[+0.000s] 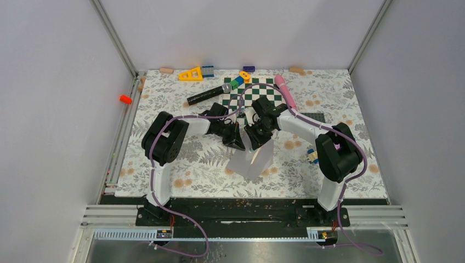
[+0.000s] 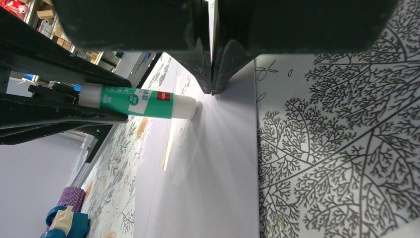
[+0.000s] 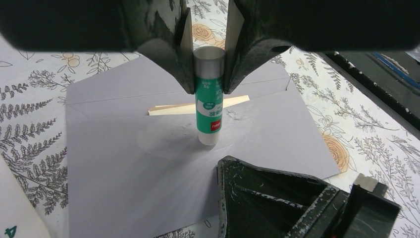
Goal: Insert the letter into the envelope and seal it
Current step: Paint the envelope at the center of the board.
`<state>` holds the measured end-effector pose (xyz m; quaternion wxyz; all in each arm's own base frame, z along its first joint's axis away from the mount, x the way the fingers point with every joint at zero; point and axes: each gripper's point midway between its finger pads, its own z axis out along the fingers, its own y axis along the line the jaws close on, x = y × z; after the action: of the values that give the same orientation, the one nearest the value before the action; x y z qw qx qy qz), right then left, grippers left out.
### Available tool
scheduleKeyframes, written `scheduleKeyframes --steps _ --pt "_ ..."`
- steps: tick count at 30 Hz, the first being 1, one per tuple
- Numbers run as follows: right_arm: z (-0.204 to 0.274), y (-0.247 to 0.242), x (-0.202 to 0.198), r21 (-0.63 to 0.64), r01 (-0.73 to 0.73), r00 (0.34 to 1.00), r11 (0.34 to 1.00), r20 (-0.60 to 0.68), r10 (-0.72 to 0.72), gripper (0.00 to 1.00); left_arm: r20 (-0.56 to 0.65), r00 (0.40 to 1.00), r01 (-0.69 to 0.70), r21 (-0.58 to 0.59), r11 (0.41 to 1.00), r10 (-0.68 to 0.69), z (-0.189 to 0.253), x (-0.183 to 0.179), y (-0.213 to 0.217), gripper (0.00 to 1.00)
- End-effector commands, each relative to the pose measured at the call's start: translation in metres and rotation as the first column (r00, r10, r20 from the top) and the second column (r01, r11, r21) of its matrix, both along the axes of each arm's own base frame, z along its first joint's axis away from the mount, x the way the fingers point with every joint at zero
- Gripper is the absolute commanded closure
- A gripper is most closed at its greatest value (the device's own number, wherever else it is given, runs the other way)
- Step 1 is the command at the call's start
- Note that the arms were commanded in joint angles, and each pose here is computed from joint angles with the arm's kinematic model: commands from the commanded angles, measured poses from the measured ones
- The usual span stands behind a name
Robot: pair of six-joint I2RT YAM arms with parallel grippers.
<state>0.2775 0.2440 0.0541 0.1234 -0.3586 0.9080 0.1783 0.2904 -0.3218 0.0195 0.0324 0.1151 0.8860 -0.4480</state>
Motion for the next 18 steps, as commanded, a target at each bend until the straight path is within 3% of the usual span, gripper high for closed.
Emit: scheduleKeyframes --steps 1,18 --pt "0.018 0.017 -0.001 0.074 -0.021 0.999 0.997 0.029 0.019 1.0 0.069 0.997 -0.042 0.125 0.991 0.033 -0.03 0.009 0.013 1.0" --pt "0.007 0.015 -0.036 0.073 -0.122 0.989 0.99 -0.071 0.127 1.0 0.07 0.997 -0.048 0.127 0.991 0.039 -0.03 0.01 0.013 1.0"
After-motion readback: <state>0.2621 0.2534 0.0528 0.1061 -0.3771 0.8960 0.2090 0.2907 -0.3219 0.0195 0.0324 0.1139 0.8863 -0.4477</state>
